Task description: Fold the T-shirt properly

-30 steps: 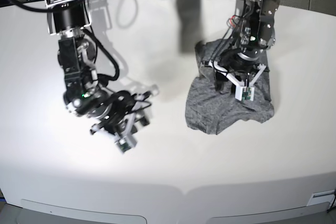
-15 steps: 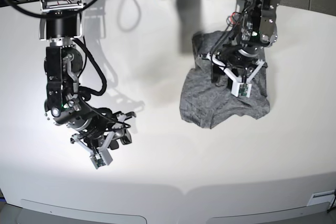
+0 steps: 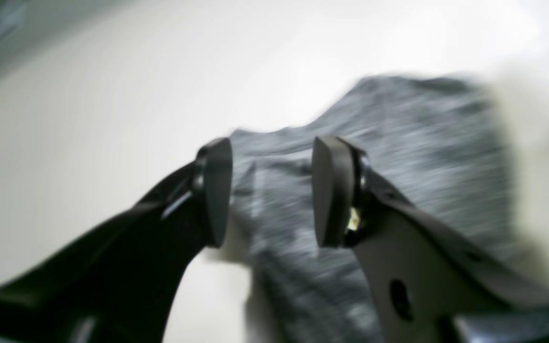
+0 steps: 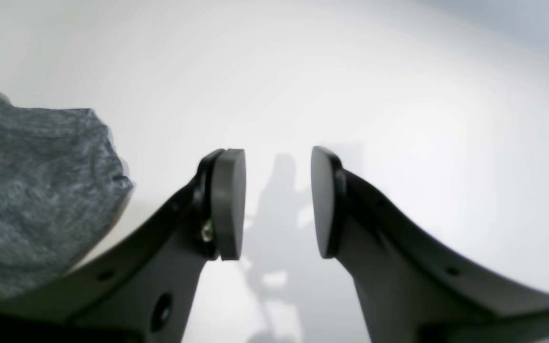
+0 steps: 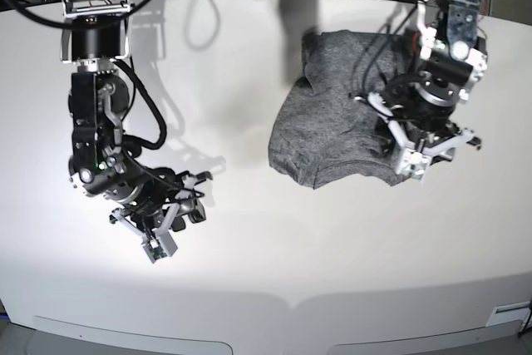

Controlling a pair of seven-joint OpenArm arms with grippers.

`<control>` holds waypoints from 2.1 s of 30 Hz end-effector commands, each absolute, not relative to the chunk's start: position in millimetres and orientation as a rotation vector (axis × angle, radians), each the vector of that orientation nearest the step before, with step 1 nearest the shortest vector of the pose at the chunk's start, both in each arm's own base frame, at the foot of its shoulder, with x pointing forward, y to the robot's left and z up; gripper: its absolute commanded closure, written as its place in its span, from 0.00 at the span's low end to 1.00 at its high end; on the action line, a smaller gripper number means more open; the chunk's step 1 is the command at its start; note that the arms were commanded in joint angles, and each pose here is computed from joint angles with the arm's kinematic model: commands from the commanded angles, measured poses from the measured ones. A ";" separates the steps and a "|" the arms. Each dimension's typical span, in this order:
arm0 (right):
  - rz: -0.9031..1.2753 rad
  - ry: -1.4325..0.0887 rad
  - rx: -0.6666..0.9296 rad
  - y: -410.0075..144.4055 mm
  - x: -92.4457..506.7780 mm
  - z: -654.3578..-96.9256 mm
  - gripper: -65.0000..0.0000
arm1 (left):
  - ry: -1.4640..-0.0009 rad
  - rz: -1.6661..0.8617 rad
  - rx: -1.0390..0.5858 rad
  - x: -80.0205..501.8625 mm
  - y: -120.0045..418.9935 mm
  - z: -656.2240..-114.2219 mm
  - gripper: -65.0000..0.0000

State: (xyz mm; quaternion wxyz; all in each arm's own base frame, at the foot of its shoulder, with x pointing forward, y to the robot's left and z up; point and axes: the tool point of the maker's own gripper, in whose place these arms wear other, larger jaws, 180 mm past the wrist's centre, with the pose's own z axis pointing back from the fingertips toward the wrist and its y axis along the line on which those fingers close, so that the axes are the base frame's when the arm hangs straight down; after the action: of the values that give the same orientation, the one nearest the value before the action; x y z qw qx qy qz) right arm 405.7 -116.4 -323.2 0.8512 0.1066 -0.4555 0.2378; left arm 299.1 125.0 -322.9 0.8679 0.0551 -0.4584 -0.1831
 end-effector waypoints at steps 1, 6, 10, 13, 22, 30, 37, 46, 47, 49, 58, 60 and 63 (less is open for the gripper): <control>0.529 -1.060 0.224 -117.1 412.7 -295.8 0.64 | -0.978 -0.388 0.155 300.5 135.7 -312.7 0.59; 0.589 -1.074 0.177 -124.7 379.8 -291.1 0.65 | -1.046 -0.488 0.148 276.3 140.3 -280.8 0.74; 0.572 -1.028 0.163 -135.2 343.7 -300.7 0.64 | -1.055 -0.517 0.174 256.0 143.4 -257.6 0.76; 0.505 -0.977 0.185 -150.4 309.3 -304.8 0.64 | -0.965 -0.521 0.219 237.2 157.0 -268.0 0.76; 0.411 -0.865 0.132 -194.9 196.2 -278.6 0.64 | -0.830 -0.449 0.461 203.0 229.4 -276.4 0.76; 0.368 -0.661 0.113 -212.8 125.5 -289.7 0.64 | -0.696 -0.381 0.518 163.0 272.3 -283.6 0.76; 0.295 -0.446 0.167 -209.7 55.3 -316.7 0.64 | -0.603 -0.419 0.554 129.1 288.4 -291.3 0.76; 0.118 -0.177 0.252 -225.8 -32.1 -368.9 0.64 | -0.232 -0.391 0.562 39.4 354.5 -383.1 0.76; 0.094 -0.139 0.269 -225.1 -43.8 -378.0 0.64 | -0.189 -0.386 0.546 24.9 358.0 -394.0 0.76; 0.059 -0.078 0.320 -218.8 -64.2 -396.0 0.64 | -0.138 -0.359 0.492 -0.8 357.6 -414.8 0.76; 0.159 0.153 0.386 -214.3 -146.5 -488.2 0.64 | -0.132 -0.229 0.182 -55.0 329.6 -495.8 0.76; 0.182 0.172 0.385 -213.3 -146.9 -511.9 0.64 | -0.153 -0.139 0.117 -49.4 319.7 -513.4 0.76; 0.208 0.220 0.395 -208.5 -143.4 -543.8 0.64 | -0.133 -0.034 0.075 -47.7 308.3 -539.5 0.76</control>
State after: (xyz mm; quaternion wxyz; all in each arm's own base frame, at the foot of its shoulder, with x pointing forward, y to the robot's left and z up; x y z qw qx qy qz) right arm -142.4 -203.8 -547.1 0.9691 0.1970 0.1098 0.1000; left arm -36.8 301.8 -543.2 0.9963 0.0308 -0.0795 -0.0103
